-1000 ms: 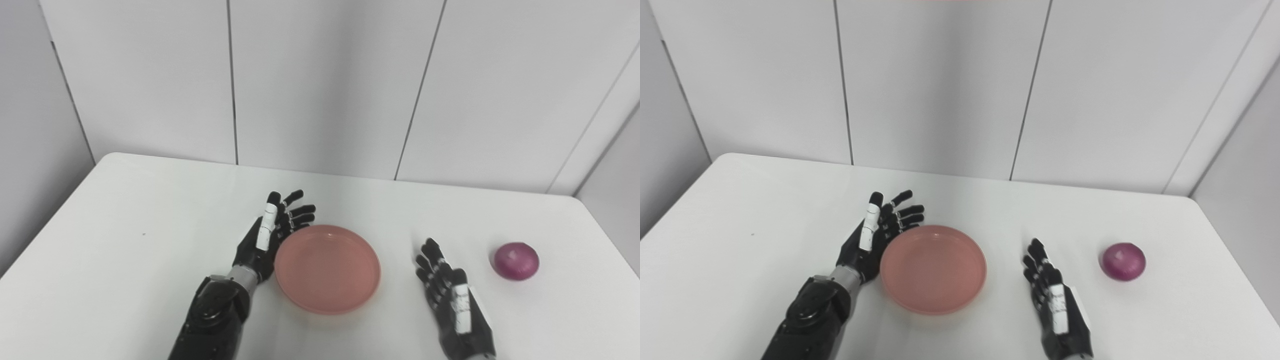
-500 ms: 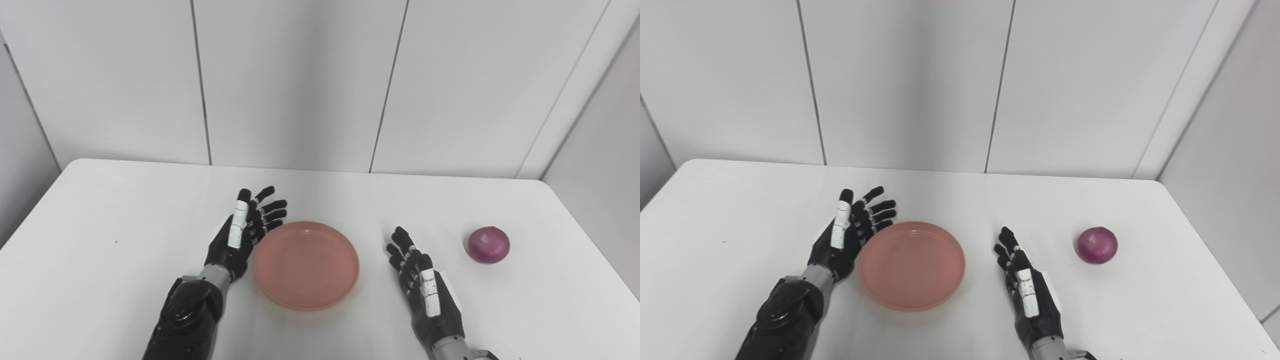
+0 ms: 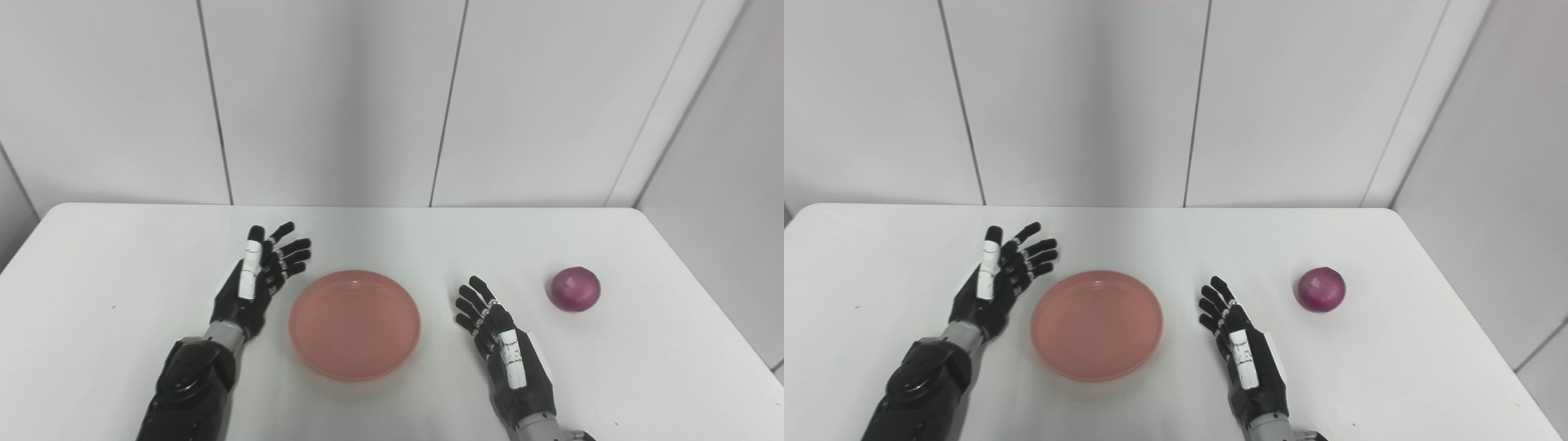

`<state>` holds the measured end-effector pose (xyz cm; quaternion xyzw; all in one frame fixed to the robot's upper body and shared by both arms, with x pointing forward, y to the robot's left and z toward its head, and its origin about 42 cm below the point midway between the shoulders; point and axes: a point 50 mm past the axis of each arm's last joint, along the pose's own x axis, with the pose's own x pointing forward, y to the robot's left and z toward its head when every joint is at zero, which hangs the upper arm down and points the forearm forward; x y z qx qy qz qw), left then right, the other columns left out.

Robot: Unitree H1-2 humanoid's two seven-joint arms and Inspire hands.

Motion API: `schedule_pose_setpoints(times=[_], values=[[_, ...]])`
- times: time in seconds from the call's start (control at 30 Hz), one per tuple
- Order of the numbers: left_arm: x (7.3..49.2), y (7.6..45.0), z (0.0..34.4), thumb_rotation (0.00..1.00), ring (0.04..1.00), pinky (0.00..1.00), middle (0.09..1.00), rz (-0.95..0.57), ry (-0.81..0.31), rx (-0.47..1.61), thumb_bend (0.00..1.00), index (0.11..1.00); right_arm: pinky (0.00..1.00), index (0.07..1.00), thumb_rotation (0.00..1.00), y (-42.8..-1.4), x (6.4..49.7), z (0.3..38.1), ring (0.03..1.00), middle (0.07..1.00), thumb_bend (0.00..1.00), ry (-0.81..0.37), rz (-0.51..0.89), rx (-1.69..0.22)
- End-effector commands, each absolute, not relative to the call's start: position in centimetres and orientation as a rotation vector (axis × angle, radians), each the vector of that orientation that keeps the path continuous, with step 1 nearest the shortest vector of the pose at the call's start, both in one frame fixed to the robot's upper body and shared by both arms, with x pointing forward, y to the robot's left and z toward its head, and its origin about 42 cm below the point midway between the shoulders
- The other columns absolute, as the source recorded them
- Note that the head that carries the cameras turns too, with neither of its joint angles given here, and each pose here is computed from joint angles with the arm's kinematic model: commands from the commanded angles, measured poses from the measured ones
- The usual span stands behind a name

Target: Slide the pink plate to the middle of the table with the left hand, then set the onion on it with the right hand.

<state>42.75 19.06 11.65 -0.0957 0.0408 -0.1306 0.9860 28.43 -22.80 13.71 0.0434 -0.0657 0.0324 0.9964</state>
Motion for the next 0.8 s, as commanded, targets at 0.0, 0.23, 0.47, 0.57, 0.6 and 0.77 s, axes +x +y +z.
schedule_pose_setpoints(times=[0.0,0.23,0.47,0.57,0.6,0.77], values=[[41.4,20.0,8.6,1.00,0.805,0.83,0.783,-0.241,0.213,-0.194,0.89,0.882,0.86,0.938,0.89,-23.9,29.4,17.2,0.883,0.883,0.98,-0.246,0.064,0.003],[41.7,19.7,8.7,1.00,0.809,0.84,0.781,-0.247,0.211,-0.205,0.90,0.882,0.80,0.938,0.76,-27.9,30.1,22.4,0.867,0.879,1.00,-0.357,0.010,-0.218],[41.8,19.8,8.7,1.00,0.804,0.84,0.774,-0.239,0.211,-0.203,0.89,0.874,0.70,0.929,0.55,-32.5,31.3,25.3,0.849,0.896,1.00,-0.387,-0.021,-0.392],[41.7,19.8,8.8,1.00,0.808,0.84,0.774,-0.238,0.210,-0.201,0.87,0.871,0.67,0.922,0.45,-34.0,31.8,26.0,0.828,0.901,1.00,-0.385,-0.027,-0.471],[41.7,19.8,8.8,1.00,0.810,0.84,0.775,-0.240,0.210,-0.202,0.88,0.871,0.68,0.926,0.44,-34.4,32.0,26.4,0.827,0.904,1.00,-0.382,-0.027,-0.504],[41.7,19.9,8.5,1.00,0.817,0.85,0.785,-0.244,0.213,-0.201,0.87,0.880,0.63,0.926,0.37,-36.0,33.0,28.6,0.808,0.902,1.00,-0.375,-0.020,-0.793]])
